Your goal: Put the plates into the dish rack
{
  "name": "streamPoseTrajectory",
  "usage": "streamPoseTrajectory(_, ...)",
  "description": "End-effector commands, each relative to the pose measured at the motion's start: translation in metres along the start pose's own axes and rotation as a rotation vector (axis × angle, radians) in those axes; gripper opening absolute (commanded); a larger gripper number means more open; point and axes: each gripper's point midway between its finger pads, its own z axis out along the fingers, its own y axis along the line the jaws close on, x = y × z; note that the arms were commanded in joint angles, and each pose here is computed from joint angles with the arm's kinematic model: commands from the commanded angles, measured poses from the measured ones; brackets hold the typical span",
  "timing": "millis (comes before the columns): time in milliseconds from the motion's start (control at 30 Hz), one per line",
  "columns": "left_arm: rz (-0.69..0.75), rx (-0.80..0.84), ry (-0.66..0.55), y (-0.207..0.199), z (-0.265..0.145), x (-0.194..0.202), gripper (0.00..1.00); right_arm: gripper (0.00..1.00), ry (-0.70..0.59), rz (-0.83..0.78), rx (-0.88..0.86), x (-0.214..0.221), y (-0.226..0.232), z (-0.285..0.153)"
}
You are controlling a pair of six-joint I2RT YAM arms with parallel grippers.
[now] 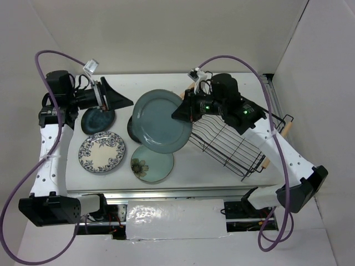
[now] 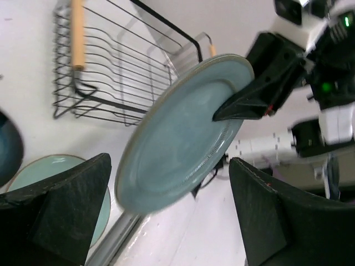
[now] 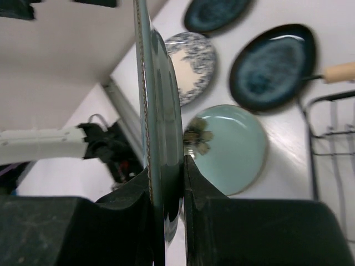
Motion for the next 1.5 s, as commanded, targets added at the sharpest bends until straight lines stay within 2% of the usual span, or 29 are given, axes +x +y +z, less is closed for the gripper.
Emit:
streamPoseTrajectory(0, -0.080, -0.197, -0.139, 0.017, -0.027, -0.016, 0.99, 0.00, -0.334, -0.192, 0.081, -0.093, 0.026, -0.065)
streamPoseTrajectory(133, -0.136, -0.260, -0.198, 0.038, -0.048, -0.013, 0.99, 0.00, -0.456, -0.288, 0.263, -0.131, 0.006, -0.107)
streamPoseTrajectory(300, -0.184, -0.273, -0.201, 0.053, -0.059, -0.009, 0.99, 0.00, -0.664, -0.470, 0.483, -0.176, -0.013, -0.171)
streamPoseTrajectory(400, -0.210, -0.313, -0.202, 0.064, -0.063, -0.010, 0.99, 0.00, -0.681, -0.686, 0.572, -0.180, -0.030, -0.190)
streamPoseTrajectory(433, -0.224, -0.320, -0.203, 0.068, -0.063, -0.009, 0.99, 0.00, -0.654, -0.819, 0.584, -0.178, -0.033, -0.192)
streamPoseTrajectory(467, -0.230, -0.318, -0.207, 0.068, -0.062, -0.008, 0.99, 0.00, -0.643, -0.880, 0.604, -0.176, -0.038, -0.193)
streamPoseTrajectory(567, -0.243, -0.305, -0.218, 0.073, -0.062, -0.007, 0.99, 0.00, -0.618, -0.960, 0.687, -0.177, -0.073, -0.204)
streamPoseTrajectory(600, -0.259, -0.302, -0.215, 0.077, -0.062, -0.005, 0.98, 0.00, -0.566, -0.990, 0.641, -0.174, -0.083, -0.193)
streamPoseTrajectory(667, -0.266, -0.304, -0.216, 0.080, -0.062, -0.004, 0.98, 0.00, -0.478, -0.999, 0.634, -0.170, -0.103, -0.197)
streamPoseTrajectory(733, -0.274, -0.306, -0.216, 0.084, -0.062, -0.003, 0.98, 0.00, -0.413, -0.982, 0.566, -0.164, -0.123, -0.182)
streamPoseTrajectory(1033, -0.296, -0.336, -0.215, 0.101, -0.061, 0.003, 0.98, 0.00, -0.292, -0.835, 0.431, -0.128, -0.209, -0.140)
streamPoseTrajectory(1233, -0.313, -0.339, -0.218, 0.116, -0.058, 0.018, 0.97, 0.00, -0.254, -0.792, 0.454, -0.109, -0.258, -0.120)
streamPoseTrajectory(1467, -0.324, -0.385, -0.213, 0.134, -0.059, 0.024, 0.97, 0.00, -0.279, -0.811, 0.511, -0.103, -0.281, -0.111)
